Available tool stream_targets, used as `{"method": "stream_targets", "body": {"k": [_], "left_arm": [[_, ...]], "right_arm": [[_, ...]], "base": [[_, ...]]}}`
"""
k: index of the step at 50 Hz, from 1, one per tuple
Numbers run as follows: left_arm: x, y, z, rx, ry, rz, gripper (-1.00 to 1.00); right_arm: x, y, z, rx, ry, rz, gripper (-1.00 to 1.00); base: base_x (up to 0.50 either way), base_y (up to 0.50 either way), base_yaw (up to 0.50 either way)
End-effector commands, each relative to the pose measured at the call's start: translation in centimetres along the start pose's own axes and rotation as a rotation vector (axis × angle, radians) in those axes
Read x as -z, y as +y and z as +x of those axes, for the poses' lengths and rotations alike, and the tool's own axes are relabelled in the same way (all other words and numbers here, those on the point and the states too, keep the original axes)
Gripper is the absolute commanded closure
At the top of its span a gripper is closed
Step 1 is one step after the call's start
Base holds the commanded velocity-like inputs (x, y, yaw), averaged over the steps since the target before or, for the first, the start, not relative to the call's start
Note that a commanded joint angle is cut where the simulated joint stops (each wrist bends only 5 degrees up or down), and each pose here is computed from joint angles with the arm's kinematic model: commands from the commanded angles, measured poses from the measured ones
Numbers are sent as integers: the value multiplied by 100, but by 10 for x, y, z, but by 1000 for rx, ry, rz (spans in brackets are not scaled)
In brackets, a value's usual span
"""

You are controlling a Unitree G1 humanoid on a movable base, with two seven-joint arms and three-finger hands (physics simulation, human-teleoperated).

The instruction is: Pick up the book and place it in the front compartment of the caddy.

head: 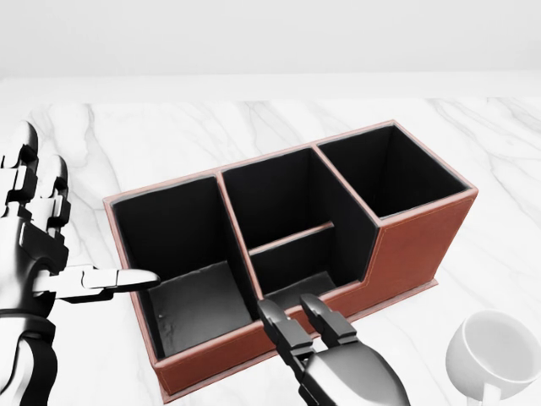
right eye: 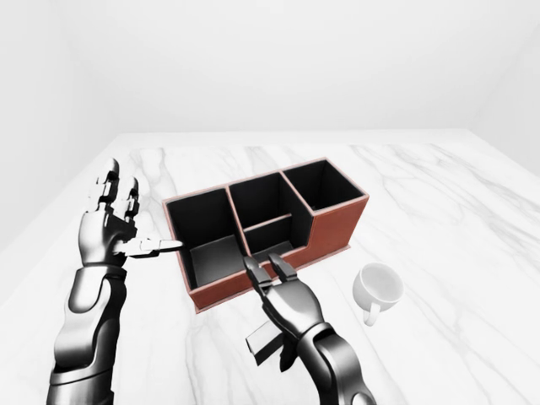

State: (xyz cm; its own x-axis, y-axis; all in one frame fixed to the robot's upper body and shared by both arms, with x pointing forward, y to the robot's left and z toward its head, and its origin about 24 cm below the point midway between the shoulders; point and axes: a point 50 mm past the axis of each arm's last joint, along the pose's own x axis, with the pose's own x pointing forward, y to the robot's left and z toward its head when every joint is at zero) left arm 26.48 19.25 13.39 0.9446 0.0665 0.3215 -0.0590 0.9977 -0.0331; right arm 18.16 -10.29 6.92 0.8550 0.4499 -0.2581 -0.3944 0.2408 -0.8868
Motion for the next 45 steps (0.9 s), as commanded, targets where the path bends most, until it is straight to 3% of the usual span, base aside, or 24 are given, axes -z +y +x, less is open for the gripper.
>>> {"method": "stream_targets", "body": {"k": [1, 45], "left_arm": [[1, 1, 1, -1, 2, -1, -100], [2, 1, 2, -2, 10, -3, -100]], "right_arm": [[3, 3, 2, -8, 11, 5, -100], [13, 15, 10, -29, 43, 21, -100]], "base": [[0, 0, 0], [0, 0, 0]]}}
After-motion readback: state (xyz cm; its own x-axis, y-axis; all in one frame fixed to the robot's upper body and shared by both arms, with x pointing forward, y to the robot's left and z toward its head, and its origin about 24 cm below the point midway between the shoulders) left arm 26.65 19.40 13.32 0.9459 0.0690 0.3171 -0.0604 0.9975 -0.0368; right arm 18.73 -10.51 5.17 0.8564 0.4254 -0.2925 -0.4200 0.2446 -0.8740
